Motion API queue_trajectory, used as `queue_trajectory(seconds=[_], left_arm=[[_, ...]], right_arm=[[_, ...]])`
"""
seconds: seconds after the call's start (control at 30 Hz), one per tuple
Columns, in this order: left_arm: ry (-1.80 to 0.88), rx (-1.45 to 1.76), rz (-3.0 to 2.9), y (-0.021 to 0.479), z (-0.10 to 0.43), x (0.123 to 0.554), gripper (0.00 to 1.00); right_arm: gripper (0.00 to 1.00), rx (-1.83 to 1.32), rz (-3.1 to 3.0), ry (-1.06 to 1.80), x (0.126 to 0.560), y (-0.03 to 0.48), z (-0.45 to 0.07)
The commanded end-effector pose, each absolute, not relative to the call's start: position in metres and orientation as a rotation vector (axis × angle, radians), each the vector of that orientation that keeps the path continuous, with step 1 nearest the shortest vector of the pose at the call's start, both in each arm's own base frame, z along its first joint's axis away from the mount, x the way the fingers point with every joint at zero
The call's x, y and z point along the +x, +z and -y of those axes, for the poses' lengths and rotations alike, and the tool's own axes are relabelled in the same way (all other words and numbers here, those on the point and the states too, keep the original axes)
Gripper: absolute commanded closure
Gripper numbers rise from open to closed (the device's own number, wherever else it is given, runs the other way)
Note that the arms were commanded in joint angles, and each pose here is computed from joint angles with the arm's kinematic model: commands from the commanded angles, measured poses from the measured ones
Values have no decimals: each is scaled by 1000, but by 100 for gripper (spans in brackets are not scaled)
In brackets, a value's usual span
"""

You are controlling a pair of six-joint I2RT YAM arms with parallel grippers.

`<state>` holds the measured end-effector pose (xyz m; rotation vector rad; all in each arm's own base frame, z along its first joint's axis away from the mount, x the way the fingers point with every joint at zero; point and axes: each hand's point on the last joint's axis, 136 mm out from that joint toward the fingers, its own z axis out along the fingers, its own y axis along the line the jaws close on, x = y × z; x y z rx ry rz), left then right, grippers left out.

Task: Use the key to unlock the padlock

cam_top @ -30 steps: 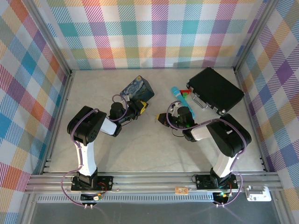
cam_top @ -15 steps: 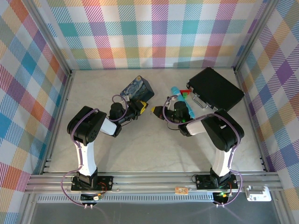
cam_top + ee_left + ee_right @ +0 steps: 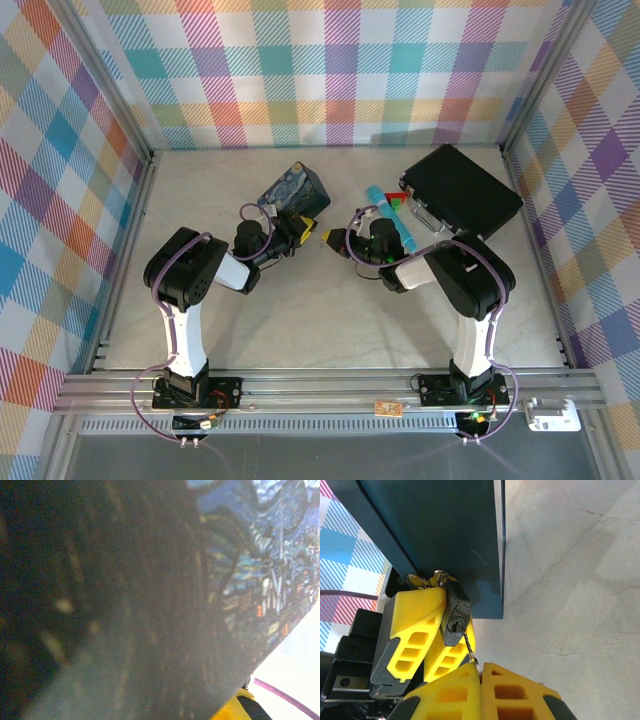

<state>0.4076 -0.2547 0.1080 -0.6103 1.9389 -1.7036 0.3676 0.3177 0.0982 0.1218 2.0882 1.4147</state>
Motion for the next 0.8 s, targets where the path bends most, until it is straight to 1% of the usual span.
queue_trajectory(seconds=[0.0,0.33,0.77], left_arm=[[-1746,-605,-1943,107,260,403,100],[-1746,-606,-1936,108,261,404,100],[-1742,-603,-1942,106,265,403,100]], right_arm=[[100,122,-2016,1426,370,112,-318],[100,135,-1997,1415,366,115,-311],[100,109,-1980,1451,359,120,-316]])
